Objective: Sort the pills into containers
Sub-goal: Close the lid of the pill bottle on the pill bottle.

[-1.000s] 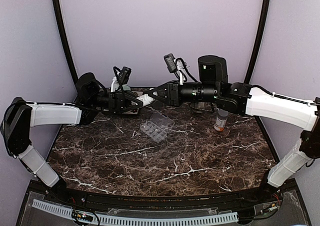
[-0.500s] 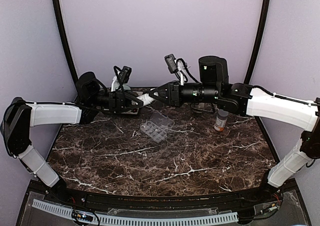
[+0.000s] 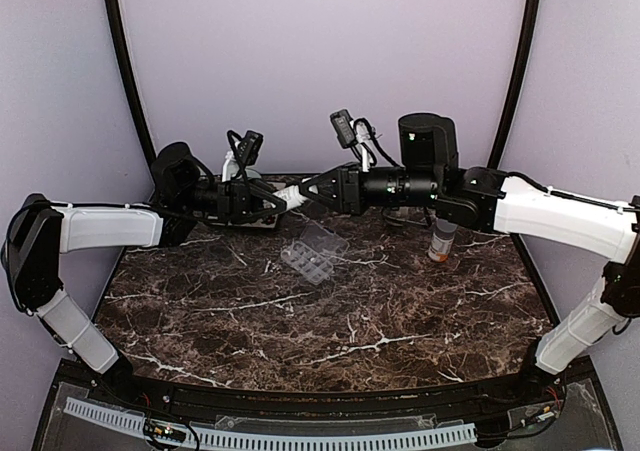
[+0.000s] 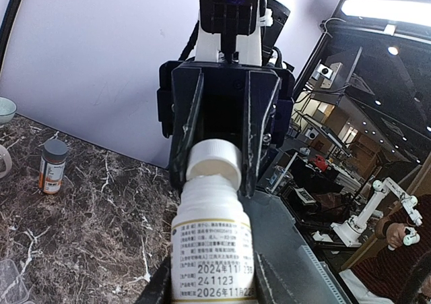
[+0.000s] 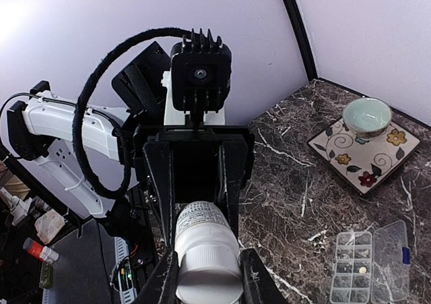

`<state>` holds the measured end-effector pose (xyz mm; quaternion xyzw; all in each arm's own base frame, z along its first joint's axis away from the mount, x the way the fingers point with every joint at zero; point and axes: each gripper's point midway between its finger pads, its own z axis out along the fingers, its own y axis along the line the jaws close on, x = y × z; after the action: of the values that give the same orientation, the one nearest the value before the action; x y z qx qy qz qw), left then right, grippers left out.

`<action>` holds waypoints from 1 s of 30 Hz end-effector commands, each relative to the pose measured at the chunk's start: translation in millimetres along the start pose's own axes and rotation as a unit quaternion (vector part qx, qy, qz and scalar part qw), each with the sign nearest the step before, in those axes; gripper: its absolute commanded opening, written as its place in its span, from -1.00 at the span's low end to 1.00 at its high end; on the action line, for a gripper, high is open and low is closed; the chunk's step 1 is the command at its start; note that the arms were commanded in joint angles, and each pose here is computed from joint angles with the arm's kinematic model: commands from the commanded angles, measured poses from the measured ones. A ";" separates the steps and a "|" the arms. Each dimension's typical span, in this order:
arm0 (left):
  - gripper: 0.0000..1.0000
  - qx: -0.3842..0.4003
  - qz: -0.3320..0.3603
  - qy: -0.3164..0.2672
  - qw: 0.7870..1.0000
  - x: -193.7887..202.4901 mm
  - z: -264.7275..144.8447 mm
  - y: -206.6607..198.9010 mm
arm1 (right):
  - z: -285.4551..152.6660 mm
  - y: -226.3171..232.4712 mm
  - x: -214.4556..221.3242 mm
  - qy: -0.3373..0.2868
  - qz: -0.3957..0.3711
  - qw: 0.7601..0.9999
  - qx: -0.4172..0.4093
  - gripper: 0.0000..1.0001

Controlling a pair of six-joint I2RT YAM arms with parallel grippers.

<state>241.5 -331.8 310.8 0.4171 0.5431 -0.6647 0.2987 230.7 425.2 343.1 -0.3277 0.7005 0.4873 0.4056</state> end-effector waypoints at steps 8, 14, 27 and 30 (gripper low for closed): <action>-1.00 0.019 0.048 -0.007 0.999 -25.7 1.9 -24.0 | -5.9 1.3 1.2 -0.004 -0.003 1.000 -0.006 -0.98; -1.00 0.032 0.030 0.003 0.999 -20.7 3.0 -22.3 | -4.8 2.1 -2.6 -0.008 -0.004 1.000 -0.008 -0.98; -1.00 0.045 0.020 0.013 0.999 -16.8 4.9 -23.4 | 4.2 5.4 -9.4 -0.011 -0.002 1.000 -0.022 -0.98; -1.00 0.045 0.020 0.013 0.999 -17.2 5.9 -22.9 | 6.1 5.7 -8.2 -0.009 -0.001 1.000 -0.026 -0.98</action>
<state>238.4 -331.6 317.7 0.4158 0.5426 -0.6792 0.2671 227.7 425.5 344.3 -0.3333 0.6958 0.4965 0.3979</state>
